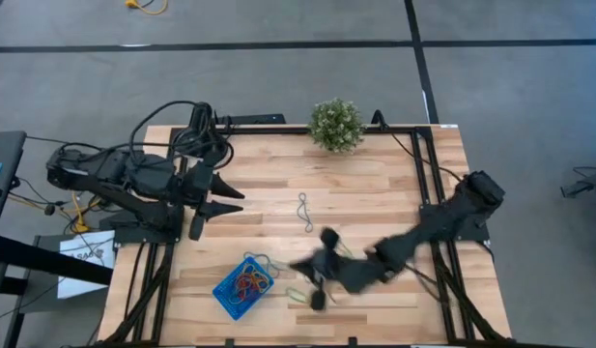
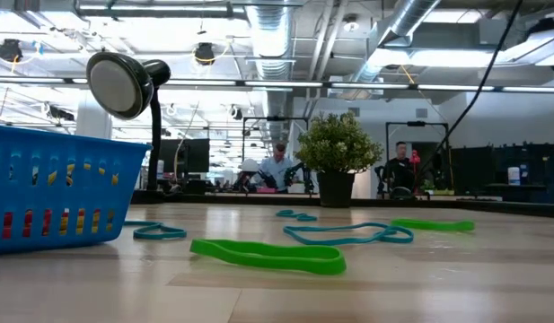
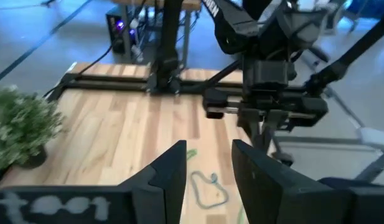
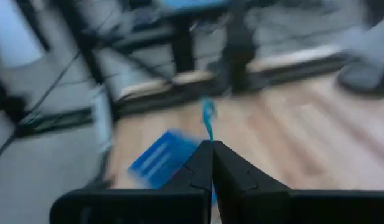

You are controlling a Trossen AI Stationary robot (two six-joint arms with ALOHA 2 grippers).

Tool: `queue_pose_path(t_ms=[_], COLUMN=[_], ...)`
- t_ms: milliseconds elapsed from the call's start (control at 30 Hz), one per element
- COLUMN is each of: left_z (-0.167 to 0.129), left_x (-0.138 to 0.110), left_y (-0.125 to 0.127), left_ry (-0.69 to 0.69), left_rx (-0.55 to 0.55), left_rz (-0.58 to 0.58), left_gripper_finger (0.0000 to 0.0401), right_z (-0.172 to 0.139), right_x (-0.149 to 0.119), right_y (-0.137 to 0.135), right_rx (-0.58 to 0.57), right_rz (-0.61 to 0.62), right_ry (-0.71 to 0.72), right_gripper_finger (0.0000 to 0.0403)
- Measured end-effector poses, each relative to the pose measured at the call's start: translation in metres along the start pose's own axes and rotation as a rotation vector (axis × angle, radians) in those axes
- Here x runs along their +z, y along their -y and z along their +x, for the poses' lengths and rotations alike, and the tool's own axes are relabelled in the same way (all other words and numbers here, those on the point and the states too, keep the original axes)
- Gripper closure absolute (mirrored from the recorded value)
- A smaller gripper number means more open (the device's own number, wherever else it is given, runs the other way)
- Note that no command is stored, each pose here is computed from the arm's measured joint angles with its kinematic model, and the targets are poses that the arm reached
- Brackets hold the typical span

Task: Pick and place rubber bands into bin
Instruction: Put the blue rubber band into the blue basket

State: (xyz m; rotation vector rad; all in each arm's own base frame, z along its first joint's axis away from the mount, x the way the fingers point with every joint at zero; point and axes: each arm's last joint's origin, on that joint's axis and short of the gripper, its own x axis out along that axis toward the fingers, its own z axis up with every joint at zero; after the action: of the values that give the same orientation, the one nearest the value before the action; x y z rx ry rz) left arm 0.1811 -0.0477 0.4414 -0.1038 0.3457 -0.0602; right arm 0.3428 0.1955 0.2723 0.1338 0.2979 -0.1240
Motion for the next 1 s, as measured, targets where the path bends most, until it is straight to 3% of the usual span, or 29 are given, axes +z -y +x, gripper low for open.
queue_pose_path(t_ms=[167,333,467,667,800,1000], left_z=[0.0,-0.001,-0.001,-0.002,-0.002,-0.002], left_x=[-0.006,-0.007,-0.008,-0.01,-0.01,-0.01], left_y=[-0.002,-0.005,-0.006,-0.006,-0.006,-0.006], left_ry=[-0.059,-0.053,-0.059,-0.086,-0.088,-0.088], left_rx=[0.046,0.117,0.147,0.153,0.154,0.154], left_rz=[0.014,0.043,0.049,0.056,0.041,0.041], left_gripper_finger=[0.0285,0.0285,0.0285,0.0285,0.0285,0.0285], right_z=[0.051,0.101,0.129,0.153,0.156,0.151], right_x=[-0.011,-0.039,-0.038,-0.029,-0.022,-0.035], right_y=[0.027,0.036,0.034,0.017,0.009,0.001], right_rx=[-0.009,0.177,0.257,0.384,0.365,0.236], right_rz=[0.013,0.094,0.14,0.113,0.087,0.046], right_ry=[0.03,0.055,0.066,0.065,-0.016,-0.091], right_gripper_finger=[0.0403,0.0403,0.0403,0.0403,0.0403,0.0403])
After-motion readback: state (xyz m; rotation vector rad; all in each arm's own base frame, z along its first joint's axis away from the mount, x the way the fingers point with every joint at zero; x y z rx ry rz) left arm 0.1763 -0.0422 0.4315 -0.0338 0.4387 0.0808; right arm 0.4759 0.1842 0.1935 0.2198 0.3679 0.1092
